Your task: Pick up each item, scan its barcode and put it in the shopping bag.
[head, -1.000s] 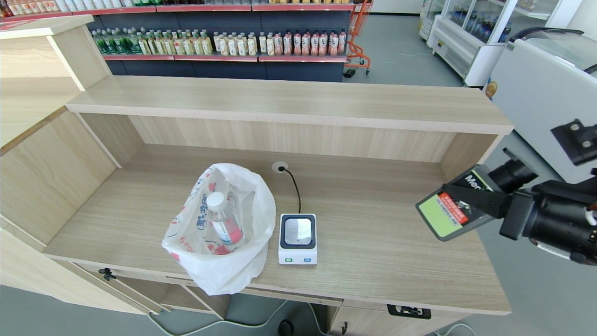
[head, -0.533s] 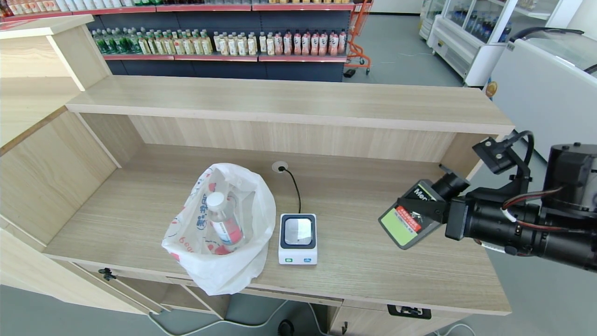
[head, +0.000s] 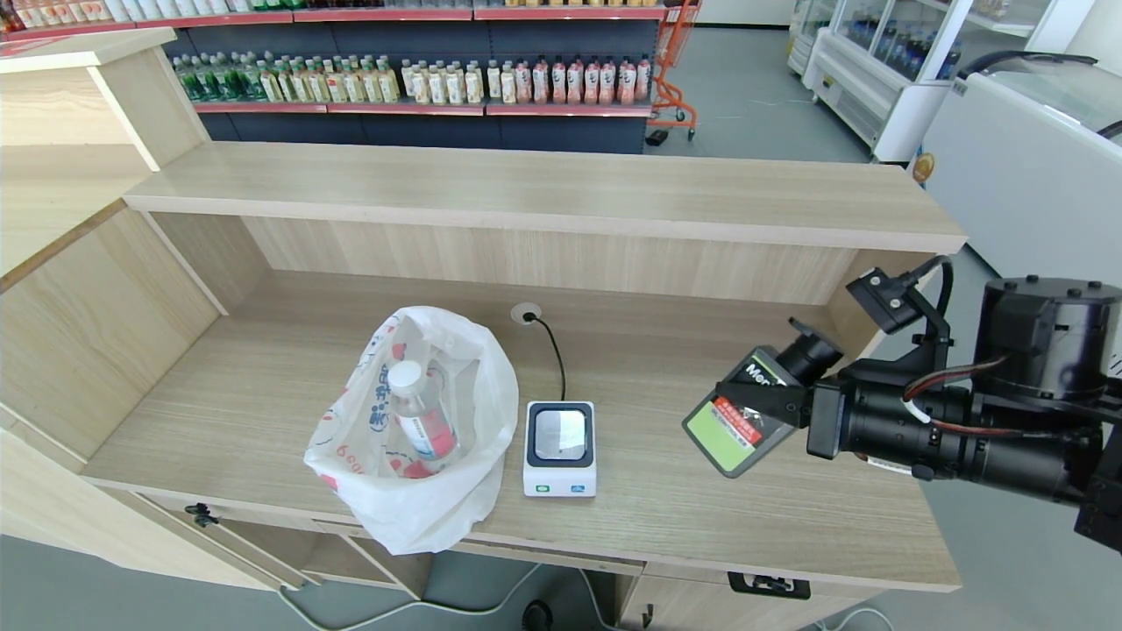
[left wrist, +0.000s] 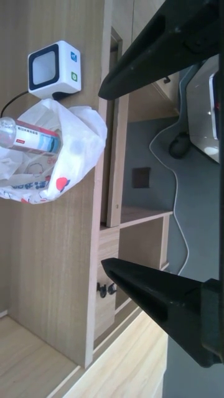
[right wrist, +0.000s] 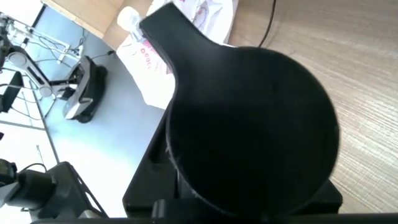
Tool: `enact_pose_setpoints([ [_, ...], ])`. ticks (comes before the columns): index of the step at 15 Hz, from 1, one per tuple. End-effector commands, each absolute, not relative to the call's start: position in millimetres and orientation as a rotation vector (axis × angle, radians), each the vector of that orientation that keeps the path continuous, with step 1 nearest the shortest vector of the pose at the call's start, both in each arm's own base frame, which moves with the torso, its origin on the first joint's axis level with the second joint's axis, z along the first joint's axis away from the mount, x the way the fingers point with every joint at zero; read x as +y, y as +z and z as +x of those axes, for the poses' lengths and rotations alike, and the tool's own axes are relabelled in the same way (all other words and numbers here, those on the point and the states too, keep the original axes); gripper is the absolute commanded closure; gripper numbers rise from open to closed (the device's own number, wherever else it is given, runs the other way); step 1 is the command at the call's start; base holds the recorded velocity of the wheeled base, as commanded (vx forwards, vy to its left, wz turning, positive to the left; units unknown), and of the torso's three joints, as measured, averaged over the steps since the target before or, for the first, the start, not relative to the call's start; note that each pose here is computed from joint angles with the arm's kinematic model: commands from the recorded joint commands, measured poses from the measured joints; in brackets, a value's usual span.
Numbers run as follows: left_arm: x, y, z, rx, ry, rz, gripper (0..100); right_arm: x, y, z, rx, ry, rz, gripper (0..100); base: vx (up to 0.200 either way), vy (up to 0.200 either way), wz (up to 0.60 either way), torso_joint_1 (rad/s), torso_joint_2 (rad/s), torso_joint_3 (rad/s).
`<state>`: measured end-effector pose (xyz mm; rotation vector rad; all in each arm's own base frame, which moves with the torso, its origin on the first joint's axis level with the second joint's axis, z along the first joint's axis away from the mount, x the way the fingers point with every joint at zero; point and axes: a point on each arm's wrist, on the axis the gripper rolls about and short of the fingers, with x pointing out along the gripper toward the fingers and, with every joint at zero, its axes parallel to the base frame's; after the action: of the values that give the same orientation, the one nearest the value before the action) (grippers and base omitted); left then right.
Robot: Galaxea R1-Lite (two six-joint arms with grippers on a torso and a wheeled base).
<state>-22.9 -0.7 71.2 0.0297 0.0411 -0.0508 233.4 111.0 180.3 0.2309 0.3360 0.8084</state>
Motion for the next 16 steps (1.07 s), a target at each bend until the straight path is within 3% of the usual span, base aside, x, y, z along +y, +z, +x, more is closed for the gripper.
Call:
enact_pose_setpoints([
  [1, -0.7, 71.2, -22.9, 0.041, -0.051, 0.028, 0, 116.8, 180.5, 236.9, 0.337, 0.824, 0.230, 100, 0.000, 0.200, 0.00, -0.002, 0.00, -0.002],
  [9, -0.7, 71.2, -22.9, 0.041, -0.051, 0.030, 0, 124.1, 174.5, 253.2, 0.353, 0.803, 0.223, 100, 0.000, 0.200, 0.00, 0.006, 0.00, 0.002],
  [12, -0.7, 71.2, -22.9, 0.041, -0.051, 0.030, 0, 127.7, 162.6, 269.1, 0.362, 0.664, 0.221, 100, 0.000, 0.000, 0.00, 0.000, 0.00, 0.000],
  [16, -0.7, 71.2, -22.9, 0.041, -0.051, 0.030, 0, 131.5, 146.4, 278.3, 0.389, 0.640, 0.253, 100, 0.000, 0.000, 0.00, 0.000, 0.00, 0.000],
])
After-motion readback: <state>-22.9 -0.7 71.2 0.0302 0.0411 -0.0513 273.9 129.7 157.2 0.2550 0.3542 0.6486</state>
